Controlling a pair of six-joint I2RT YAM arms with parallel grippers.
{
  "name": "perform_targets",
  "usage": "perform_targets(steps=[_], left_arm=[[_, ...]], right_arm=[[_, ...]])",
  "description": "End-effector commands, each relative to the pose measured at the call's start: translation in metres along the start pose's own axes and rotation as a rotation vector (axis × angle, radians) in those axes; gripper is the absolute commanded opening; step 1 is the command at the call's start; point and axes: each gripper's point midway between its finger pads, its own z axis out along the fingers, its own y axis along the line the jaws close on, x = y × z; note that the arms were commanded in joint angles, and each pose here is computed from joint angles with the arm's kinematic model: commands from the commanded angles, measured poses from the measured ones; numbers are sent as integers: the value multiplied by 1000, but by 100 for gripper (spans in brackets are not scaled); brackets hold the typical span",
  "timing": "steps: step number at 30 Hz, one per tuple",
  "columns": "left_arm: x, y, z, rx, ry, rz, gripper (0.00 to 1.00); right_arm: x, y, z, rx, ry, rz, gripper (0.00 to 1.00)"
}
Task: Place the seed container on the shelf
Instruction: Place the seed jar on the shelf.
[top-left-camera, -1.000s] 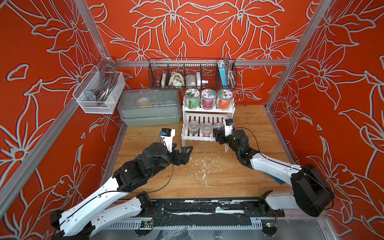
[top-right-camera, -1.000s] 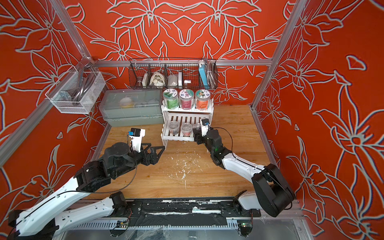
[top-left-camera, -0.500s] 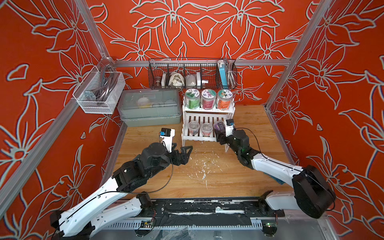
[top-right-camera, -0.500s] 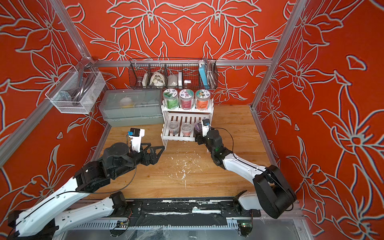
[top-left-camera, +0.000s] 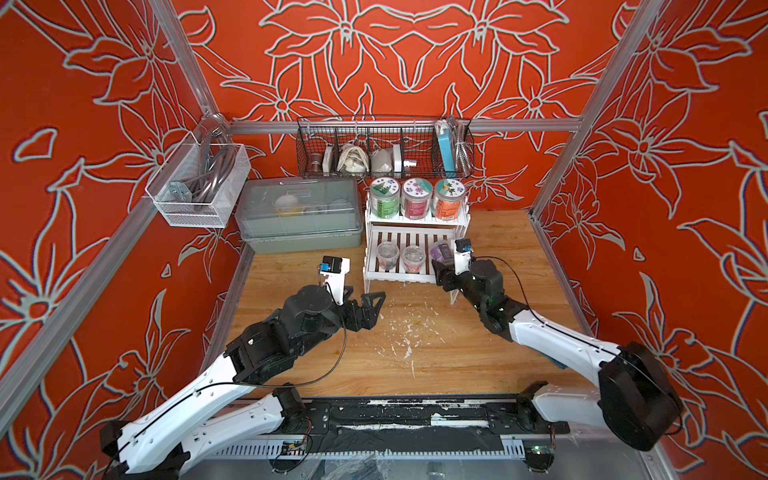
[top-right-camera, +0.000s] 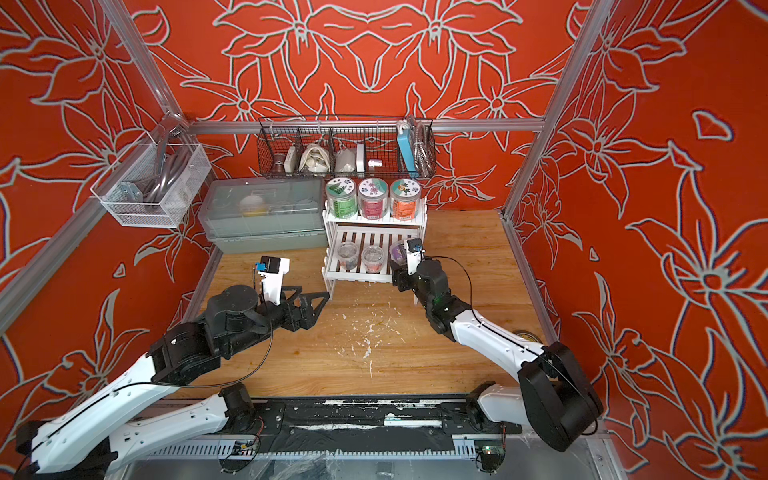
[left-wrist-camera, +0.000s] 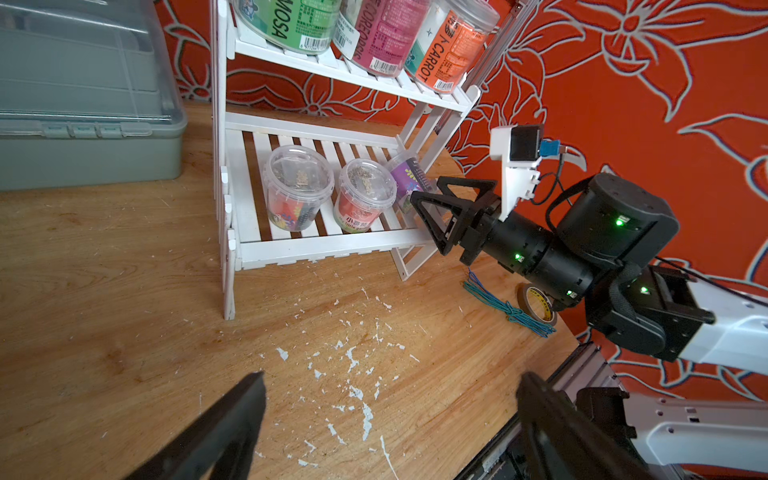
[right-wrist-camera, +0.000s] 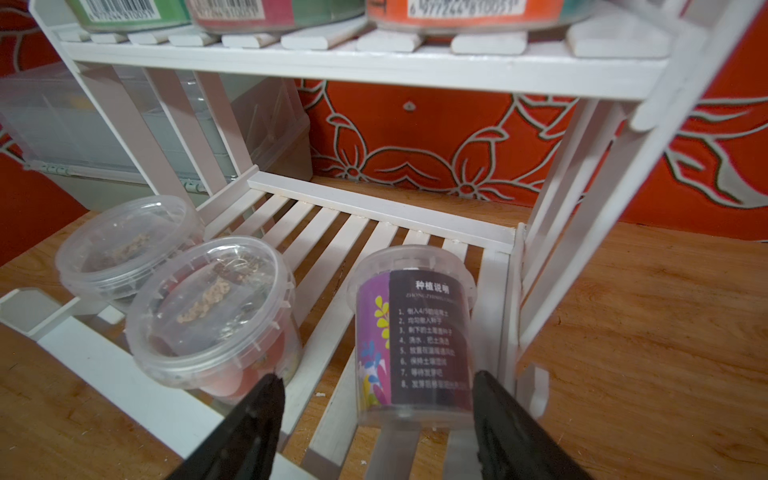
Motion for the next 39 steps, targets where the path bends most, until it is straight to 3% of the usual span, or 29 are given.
perform_targets(steps=[1, 5, 13, 39], left_arm=[[-2, 4, -1, -16, -10, 16, 94], [-3, 4, -2, -16, -13, 19, 94], [-4, 3, -3, -13, -13, 19, 94], [-4, 7, -12, -15, -24, 27, 95]], right_arm=[[-10, 3, -10, -10, 2, -21, 74], [-17, 6, -17, -32, 10, -23, 75], [-15, 18, -16, -92, 159, -26, 75], [-8, -11, 7, 54, 274, -33, 77]])
